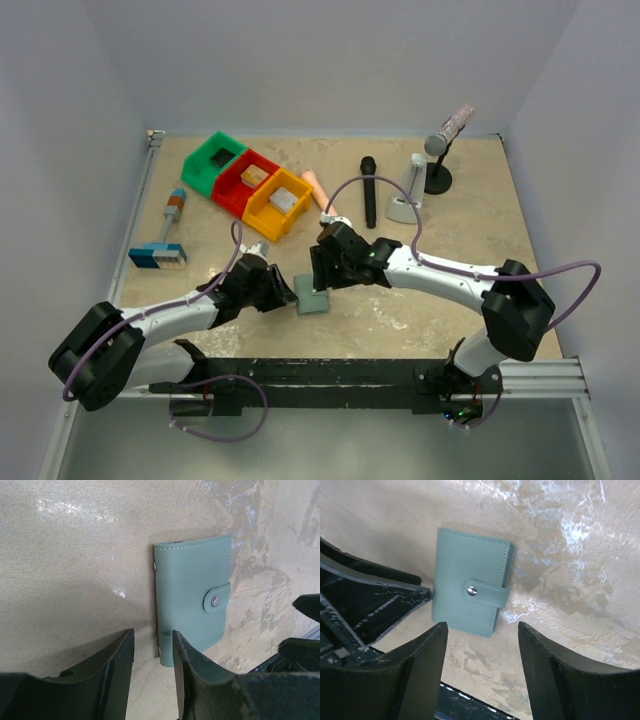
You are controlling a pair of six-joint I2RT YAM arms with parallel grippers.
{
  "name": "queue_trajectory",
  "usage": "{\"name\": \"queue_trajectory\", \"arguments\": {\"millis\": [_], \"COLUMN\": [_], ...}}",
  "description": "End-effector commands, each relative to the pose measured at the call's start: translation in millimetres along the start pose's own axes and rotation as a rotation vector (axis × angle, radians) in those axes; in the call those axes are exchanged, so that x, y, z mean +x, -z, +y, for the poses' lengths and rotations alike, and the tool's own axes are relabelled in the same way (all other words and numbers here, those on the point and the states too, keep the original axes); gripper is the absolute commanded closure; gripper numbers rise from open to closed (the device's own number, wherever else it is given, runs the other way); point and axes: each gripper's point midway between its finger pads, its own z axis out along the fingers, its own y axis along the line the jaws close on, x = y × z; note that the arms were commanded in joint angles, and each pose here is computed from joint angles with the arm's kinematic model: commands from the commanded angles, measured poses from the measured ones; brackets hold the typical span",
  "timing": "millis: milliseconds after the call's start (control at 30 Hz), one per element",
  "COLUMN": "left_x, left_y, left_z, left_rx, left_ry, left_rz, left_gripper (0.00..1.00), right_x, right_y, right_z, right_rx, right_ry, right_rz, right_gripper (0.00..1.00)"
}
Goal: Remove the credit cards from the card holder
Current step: Pick up the card holder from the center of the board.
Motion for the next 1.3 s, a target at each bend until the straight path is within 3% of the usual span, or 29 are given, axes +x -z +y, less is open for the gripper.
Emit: {"name": "queue_trajectory", "arguments": {"millis": [0, 667, 1267], "left_x": [-2, 7, 13], "left_y": [-1, -10, -16], "left_z": [0, 12, 21], "left_rx": [-0.006, -0.031, -0.058], "left_ry": [0.004, 0.032, 0.042], "left_rz": [-0.011, 0.011, 0.026], "left_gripper": [0.59, 0.62, 0.63], "right_x": [25, 49, 51], "right_y": [-9, -41, -44], "right_z": [-6, 8, 7], "right_rx": [-0.023, -0.309, -0.379], "right_ry": [-0.051, -0.296, -0.323], "right_rz": [0.058, 0.098, 0.091], "right_gripper": [0.37, 0.52, 0.66]}}
